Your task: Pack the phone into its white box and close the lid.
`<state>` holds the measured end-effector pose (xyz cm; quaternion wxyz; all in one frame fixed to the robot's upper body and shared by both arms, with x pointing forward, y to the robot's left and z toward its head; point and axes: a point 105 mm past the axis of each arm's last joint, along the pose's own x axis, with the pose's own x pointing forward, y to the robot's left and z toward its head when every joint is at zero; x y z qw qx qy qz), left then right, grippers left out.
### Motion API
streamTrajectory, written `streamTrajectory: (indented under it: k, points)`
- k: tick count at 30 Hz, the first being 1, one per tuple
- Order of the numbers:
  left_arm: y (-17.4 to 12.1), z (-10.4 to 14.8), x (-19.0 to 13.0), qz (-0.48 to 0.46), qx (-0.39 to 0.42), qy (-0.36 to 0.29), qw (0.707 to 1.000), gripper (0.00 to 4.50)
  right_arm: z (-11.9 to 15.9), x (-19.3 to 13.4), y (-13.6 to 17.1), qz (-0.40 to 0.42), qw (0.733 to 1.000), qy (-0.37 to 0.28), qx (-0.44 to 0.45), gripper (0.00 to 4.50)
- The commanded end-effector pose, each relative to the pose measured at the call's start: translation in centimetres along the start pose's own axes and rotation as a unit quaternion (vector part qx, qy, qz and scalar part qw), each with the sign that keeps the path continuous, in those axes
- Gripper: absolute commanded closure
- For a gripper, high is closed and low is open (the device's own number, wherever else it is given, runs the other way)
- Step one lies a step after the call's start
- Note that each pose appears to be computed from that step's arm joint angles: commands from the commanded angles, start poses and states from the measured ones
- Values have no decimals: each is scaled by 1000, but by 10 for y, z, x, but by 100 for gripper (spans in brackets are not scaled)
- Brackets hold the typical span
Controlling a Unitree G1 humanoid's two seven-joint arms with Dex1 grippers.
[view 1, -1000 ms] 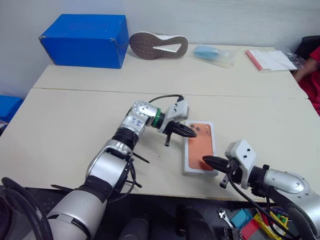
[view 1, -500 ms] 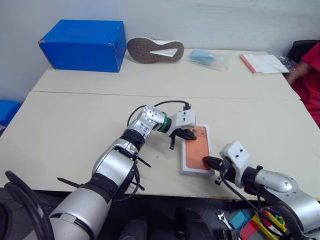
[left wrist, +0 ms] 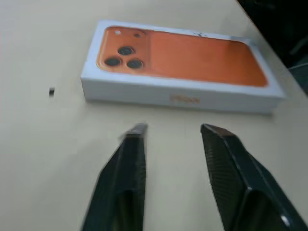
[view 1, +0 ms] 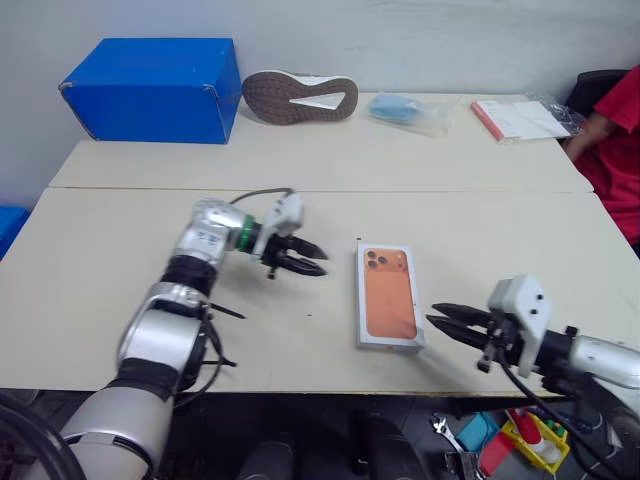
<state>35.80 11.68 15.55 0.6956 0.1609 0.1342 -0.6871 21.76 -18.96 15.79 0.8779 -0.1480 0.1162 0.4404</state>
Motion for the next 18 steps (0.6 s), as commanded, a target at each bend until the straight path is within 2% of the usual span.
streamTrajectory:
  k: [1,6,8,14,18]
  points:
    - [-37,15,-42,-35,-8,-13,999,155,18,-33,-10,31,999,-5,-16,240]
    - [-82,4,-80,16,-40,11,999,3,24,-68,-39,41,999,22,-7,74]
    - [-95,2,-84,40,-44,17,998,0,26,-79,-50,37,999,32,-7,4]
    - [-104,2,-83,111,-46,-16,993,0,32,-83,-70,9,999,27,-21,4]
    - [-105,4,-78,116,-24,-21,993,0,31,-77,-67,20,999,28,-2,4]
